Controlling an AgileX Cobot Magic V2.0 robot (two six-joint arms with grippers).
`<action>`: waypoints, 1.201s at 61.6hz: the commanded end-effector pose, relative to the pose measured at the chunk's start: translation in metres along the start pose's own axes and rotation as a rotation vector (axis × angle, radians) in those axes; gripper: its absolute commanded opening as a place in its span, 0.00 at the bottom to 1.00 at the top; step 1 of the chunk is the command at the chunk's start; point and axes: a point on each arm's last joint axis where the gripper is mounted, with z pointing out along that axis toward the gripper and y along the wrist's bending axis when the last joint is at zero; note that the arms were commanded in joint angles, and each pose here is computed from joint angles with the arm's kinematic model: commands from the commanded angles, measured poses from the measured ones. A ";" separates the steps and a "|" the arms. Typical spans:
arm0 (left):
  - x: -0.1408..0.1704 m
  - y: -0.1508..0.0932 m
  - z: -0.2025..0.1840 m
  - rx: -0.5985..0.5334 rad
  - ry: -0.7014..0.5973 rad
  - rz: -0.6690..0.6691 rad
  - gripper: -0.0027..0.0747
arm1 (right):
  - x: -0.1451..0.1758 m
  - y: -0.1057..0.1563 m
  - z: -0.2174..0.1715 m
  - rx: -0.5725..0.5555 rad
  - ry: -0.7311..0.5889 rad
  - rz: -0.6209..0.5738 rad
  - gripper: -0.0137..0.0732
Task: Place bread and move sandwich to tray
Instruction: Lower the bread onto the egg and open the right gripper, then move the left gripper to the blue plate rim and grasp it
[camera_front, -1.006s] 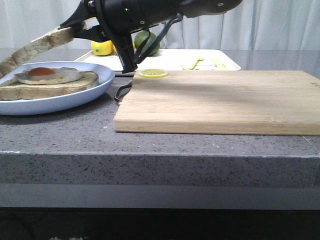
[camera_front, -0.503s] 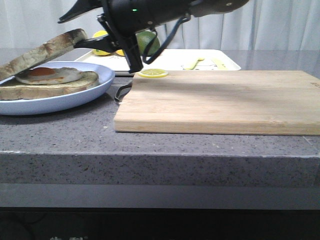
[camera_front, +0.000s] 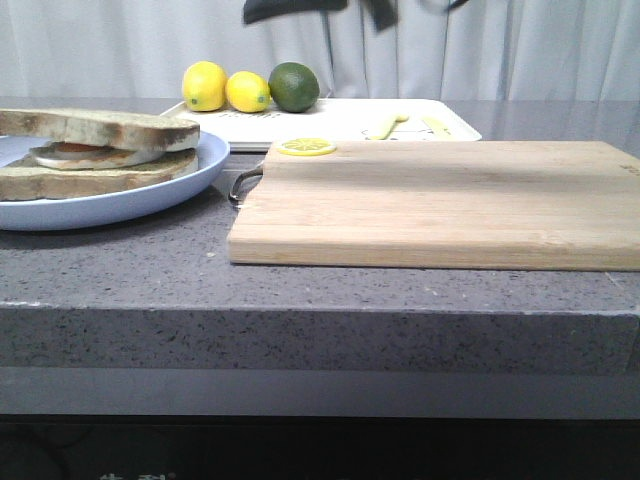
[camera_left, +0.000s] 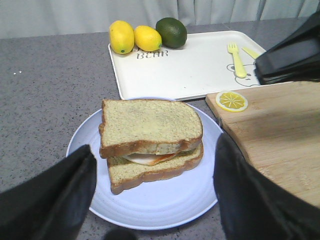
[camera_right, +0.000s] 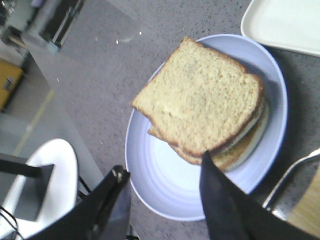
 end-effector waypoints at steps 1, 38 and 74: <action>-0.016 -0.002 -0.002 0.018 -0.098 -0.003 0.67 | -0.010 0.043 -0.053 0.047 -0.070 -0.205 0.57; -0.016 -0.002 -0.002 0.018 -0.098 -0.003 0.67 | 0.105 0.061 -0.180 0.419 -0.175 -0.590 0.55; -0.021 0.007 0.000 -0.089 0.188 0.089 0.67 | 0.134 0.061 -0.194 0.424 -0.198 -0.606 0.55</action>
